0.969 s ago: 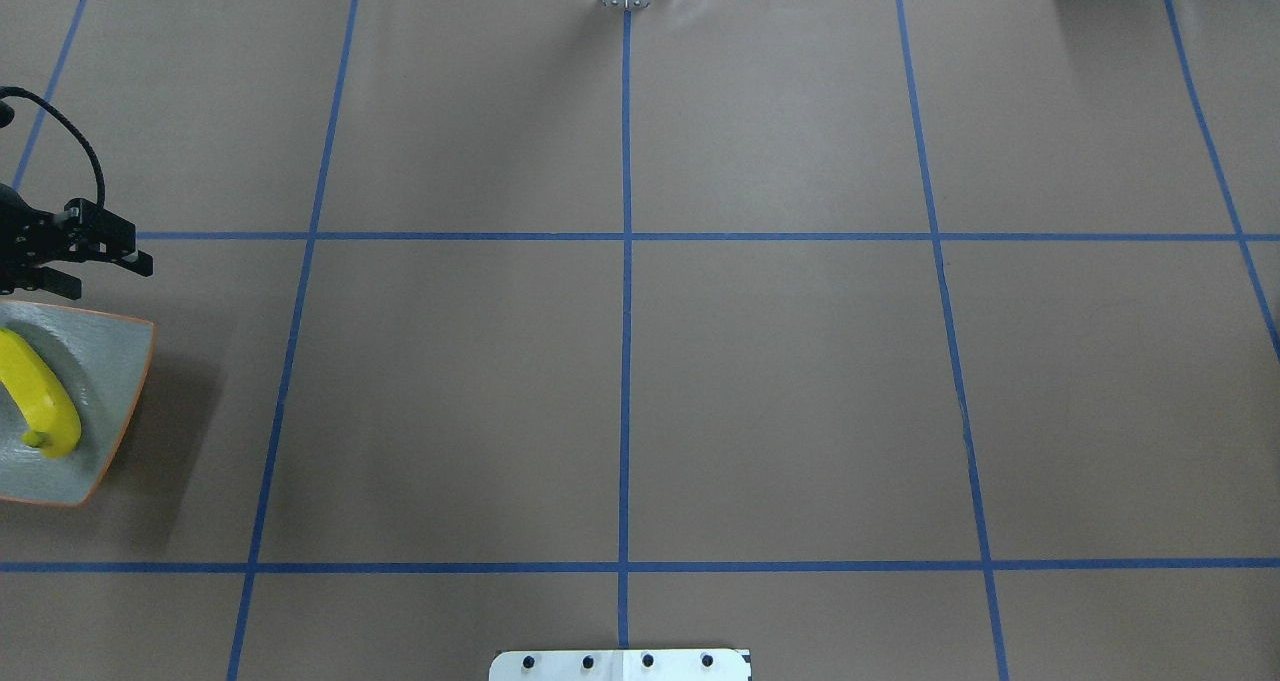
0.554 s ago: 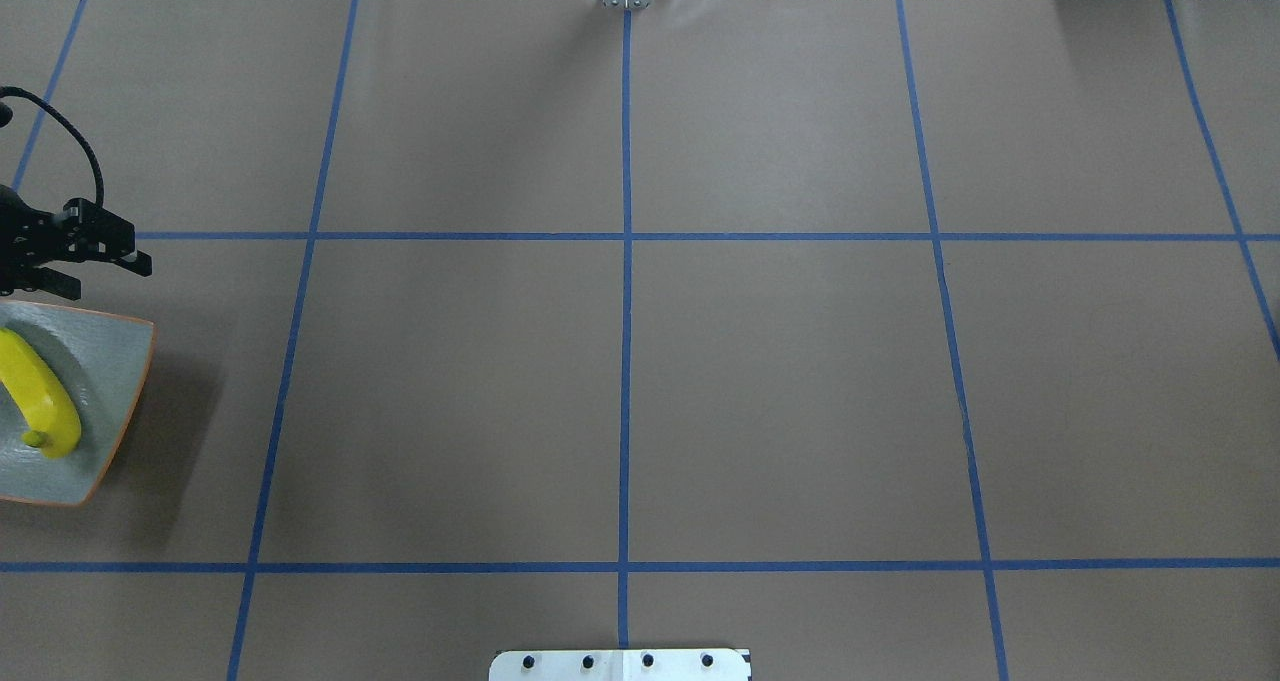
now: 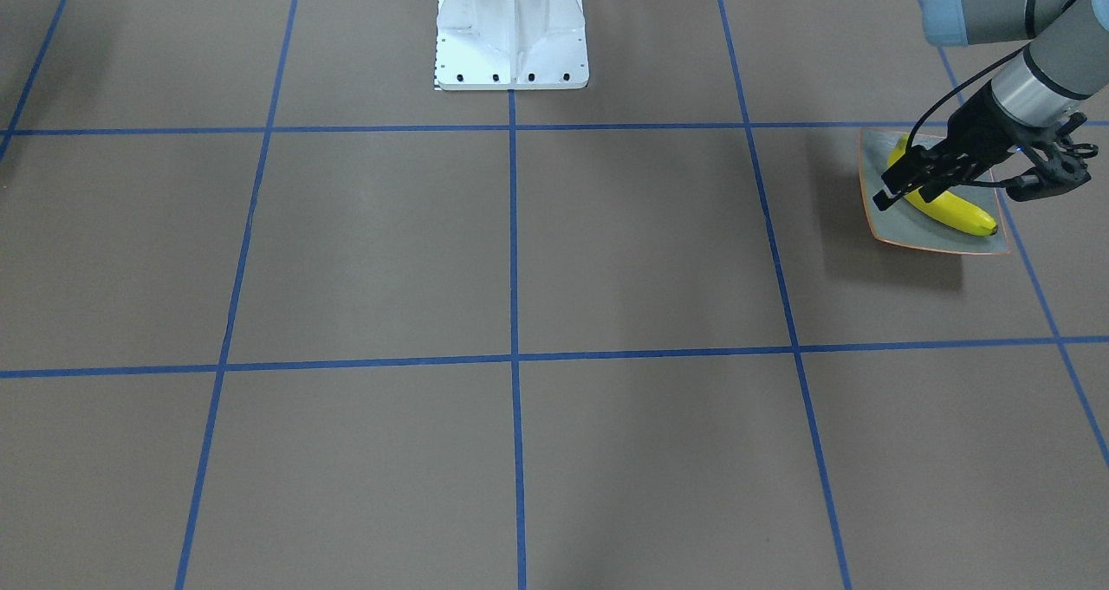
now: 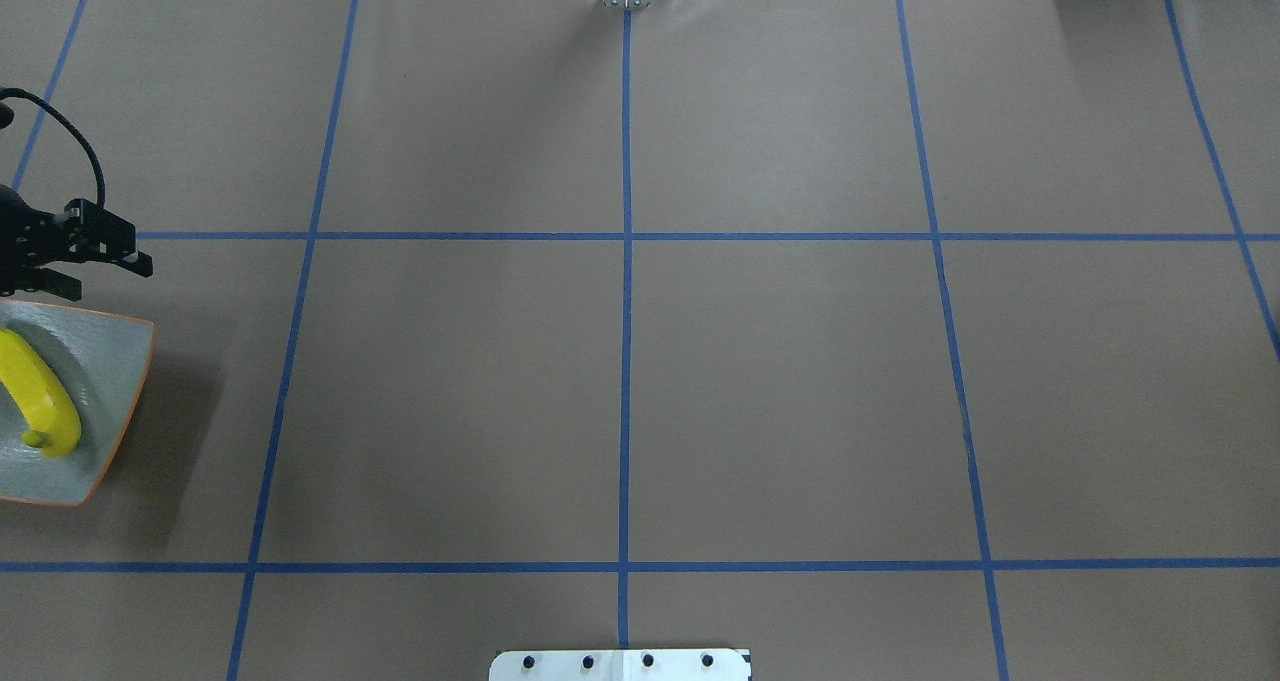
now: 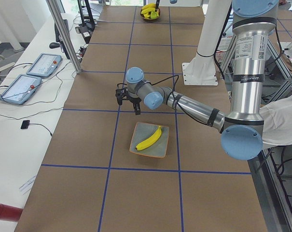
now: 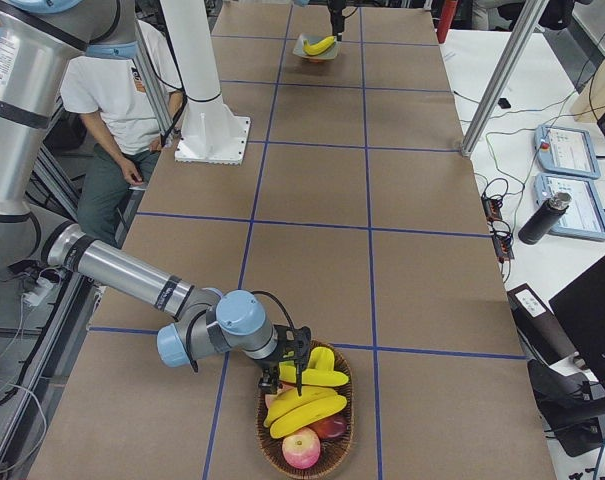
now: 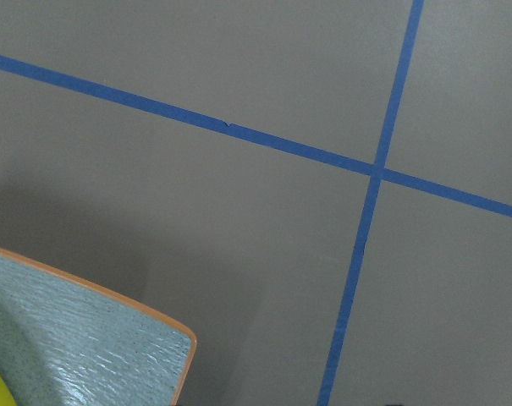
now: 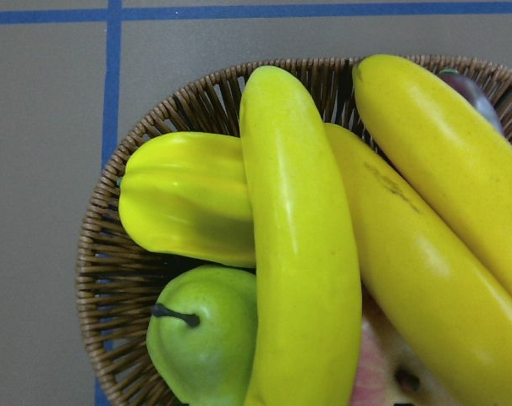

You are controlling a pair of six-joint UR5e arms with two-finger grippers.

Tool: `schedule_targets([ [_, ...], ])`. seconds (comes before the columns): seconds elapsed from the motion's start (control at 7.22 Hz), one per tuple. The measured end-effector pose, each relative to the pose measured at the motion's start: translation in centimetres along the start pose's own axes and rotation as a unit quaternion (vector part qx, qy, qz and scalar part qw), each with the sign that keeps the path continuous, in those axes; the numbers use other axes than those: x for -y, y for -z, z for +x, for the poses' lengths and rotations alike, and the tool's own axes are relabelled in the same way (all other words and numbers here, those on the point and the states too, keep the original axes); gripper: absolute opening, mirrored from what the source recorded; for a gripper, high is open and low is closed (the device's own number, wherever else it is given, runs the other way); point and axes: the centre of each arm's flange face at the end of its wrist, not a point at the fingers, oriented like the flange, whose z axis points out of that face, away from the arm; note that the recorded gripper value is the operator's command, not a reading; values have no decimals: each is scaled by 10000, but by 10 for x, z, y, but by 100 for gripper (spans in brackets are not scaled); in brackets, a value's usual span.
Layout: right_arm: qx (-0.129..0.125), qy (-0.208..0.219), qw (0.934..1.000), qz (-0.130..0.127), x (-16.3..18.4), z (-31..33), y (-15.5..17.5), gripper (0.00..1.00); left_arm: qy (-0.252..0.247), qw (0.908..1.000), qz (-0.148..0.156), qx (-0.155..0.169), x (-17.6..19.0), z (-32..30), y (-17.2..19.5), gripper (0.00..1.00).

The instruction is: Transfer all bananas from basket to plate

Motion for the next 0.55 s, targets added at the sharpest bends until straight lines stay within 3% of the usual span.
schedule_targets([
  [0.14, -1, -23, 10000, -9, -1, 1, -1, 7, -2, 10000, 0, -1, 0, 0, 0, 84],
  [0.28, 9, -26, 10000, -18, -1, 1, -1, 0, -4, 10000, 1, -3, 0, 0, 0, 84],
  [0.55, 30, -25, 10000, -26, -1, 1, -1, 0, -11, 10000, 5, -9, -1, 1, 1, 84],
])
